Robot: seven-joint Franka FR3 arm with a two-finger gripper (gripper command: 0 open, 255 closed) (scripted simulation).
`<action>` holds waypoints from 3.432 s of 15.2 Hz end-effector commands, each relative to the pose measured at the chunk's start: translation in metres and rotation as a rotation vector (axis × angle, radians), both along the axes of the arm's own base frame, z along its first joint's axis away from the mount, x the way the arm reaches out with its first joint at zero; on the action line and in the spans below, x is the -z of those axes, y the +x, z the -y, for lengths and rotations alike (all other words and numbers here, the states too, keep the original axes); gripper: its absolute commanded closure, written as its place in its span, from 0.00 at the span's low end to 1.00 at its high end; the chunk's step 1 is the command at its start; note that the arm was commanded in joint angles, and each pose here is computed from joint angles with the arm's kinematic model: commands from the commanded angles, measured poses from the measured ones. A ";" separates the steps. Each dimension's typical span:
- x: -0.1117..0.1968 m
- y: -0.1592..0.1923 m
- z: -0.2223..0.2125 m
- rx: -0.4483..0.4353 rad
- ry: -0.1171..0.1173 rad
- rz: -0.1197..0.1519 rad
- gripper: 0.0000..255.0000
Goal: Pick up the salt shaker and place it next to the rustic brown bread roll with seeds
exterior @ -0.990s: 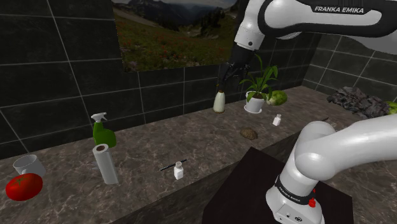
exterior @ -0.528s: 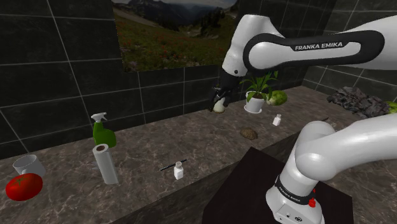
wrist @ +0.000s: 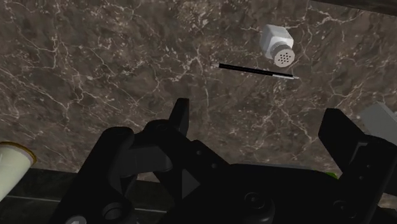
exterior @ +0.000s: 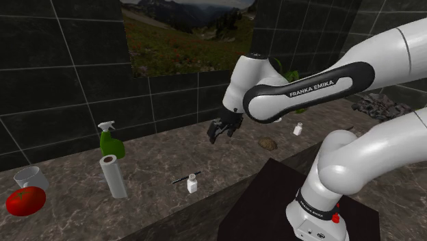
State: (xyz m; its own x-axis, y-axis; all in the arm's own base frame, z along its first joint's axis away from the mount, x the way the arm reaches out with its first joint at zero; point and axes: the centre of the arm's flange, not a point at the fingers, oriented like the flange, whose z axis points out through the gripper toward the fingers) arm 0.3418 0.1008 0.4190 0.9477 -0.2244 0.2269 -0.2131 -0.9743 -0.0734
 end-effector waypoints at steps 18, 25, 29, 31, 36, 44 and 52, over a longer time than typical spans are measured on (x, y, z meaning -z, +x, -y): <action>0.231 0.050 -0.099 0.065 -0.088 0.063 0.00; 0.266 0.060 -0.098 0.066 -0.089 0.064 0.00; 0.273 0.063 -0.097 0.066 -0.089 0.064 0.00; 0.273 0.063 -0.097 0.066 -0.089 0.064 0.00; 0.273 0.063 -0.097 0.066 -0.089 0.064 1.00; 0.273 0.063 -0.097 0.066 -0.089 0.064 1.00; 0.231 0.063 -0.097 0.066 -0.089 0.064 1.00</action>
